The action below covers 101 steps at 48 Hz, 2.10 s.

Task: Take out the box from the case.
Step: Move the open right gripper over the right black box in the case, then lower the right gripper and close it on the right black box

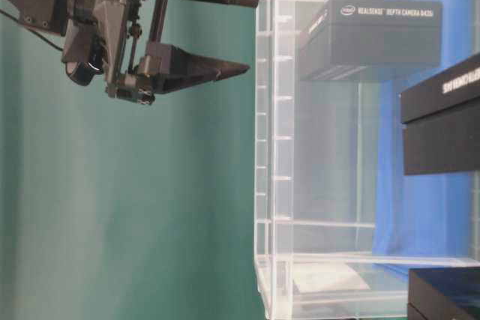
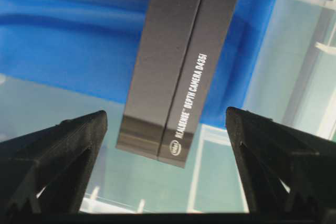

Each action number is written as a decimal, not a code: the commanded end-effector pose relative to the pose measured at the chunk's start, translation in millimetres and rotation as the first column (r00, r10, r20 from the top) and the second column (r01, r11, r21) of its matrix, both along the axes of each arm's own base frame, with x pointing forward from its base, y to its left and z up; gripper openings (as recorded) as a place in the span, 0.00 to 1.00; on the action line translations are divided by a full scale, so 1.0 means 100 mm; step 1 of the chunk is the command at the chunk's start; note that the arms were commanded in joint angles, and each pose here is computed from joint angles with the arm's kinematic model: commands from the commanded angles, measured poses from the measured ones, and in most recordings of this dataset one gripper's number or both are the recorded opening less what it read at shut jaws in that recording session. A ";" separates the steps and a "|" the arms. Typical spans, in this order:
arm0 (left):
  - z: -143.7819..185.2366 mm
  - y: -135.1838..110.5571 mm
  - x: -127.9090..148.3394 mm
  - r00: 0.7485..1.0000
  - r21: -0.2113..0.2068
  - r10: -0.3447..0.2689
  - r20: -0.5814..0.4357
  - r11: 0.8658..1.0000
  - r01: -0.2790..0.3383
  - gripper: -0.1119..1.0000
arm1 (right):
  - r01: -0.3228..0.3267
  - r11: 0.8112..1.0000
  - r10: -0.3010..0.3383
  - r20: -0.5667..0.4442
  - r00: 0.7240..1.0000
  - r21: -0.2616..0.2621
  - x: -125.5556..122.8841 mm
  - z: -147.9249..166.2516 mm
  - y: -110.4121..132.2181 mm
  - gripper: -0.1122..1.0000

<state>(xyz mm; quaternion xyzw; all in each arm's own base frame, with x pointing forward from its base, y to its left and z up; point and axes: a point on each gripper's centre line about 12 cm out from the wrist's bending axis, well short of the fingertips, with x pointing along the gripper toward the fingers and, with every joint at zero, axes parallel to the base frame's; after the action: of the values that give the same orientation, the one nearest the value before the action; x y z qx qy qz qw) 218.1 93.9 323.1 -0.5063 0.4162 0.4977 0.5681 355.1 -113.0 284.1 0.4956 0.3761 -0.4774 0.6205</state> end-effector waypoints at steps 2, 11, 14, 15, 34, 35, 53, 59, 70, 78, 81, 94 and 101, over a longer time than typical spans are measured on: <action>0.05 0.01 -0.01 1.000 0.008 0.001 0.018 1.000 -0.001 0.97 | 0.005 1.000 -0.004 0.039 0.999 -0.007 0.05 0.11 0.00 0.93; 0.05 0.01 -0.01 1.000 0.012 -0.017 0.015 1.000 0.016 0.97 | 0.016 1.000 -0.015 0.037 0.999 -0.003 0.08 0.09 0.00 0.93; 0.05 0.01 -0.01 1.000 0.011 -0.020 0.015 1.000 0.019 0.97 | 0.020 1.000 -0.020 0.035 0.999 -0.001 0.09 0.08 -0.01 0.93; 0.05 0.01 -0.01 1.000 0.012 -0.023 0.015 1.000 0.023 0.97 | 0.023 1.000 -0.023 0.036 0.999 -0.001 0.08 0.08 -0.01 0.93; 0.05 0.01 -0.01 0.999 0.017 -0.034 0.011 0.999 0.034 0.97 | 0.027 1.000 -0.027 0.032 0.999 -0.009 0.10 0.06 -0.03 0.93; 0.05 0.01 -0.01 0.999 0.018 -0.034 0.013 0.999 0.034 0.97 | 0.027 1.000 -0.027 0.031 0.999 -0.012 0.10 0.06 -0.03 0.93; 0.05 0.01 -0.01 0.999 0.019 -0.036 0.010 0.999 0.036 0.97 | 0.040 0.999 -0.039 0.035 0.999 -0.018 0.09 0.07 -0.09 0.93; 0.05 0.01 -0.01 0.999 0.020 -0.036 0.010 0.999 0.035 0.97 | 0.043 0.999 -0.042 0.041 0.998 -0.021 0.09 0.06 -0.11 0.93; 0.05 0.02 -0.01 0.999 0.021 -0.036 0.009 0.999 0.035 0.97 | 0.044 0.999 -0.043 0.036 0.998 -0.019 0.10 0.04 -0.12 0.93; 0.05 0.02 -0.01 0.999 0.022 -0.037 0.010 0.999 0.037 0.97 | 0.044 0.999 -0.043 0.035 0.998 -0.019 0.10 0.04 -0.12 0.93; 0.05 0.02 -0.01 0.999 0.022 -0.037 0.009 0.999 0.037 0.97 | 0.046 0.999 -0.045 0.035 0.998 -0.018 0.10 0.04 -0.13 0.93; 0.05 0.02 -0.01 0.999 0.022 -0.037 0.009 0.999 0.037 0.97 | 0.044 0.999 -0.043 0.036 0.998 -0.019 0.10 0.04 -0.12 0.93; 0.05 0.02 -0.01 0.999 0.022 -0.037 0.009 0.999 0.037 0.97 | 0.044 0.999 -0.043 0.036 0.998 -0.019 0.10 0.04 -0.12 0.93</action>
<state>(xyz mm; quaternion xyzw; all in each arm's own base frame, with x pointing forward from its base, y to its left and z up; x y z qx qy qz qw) 217.5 94.3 323.0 -0.4929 0.4258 0.4903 0.5791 362.6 -124.2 276.2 0.5014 0.3632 -0.4926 0.6115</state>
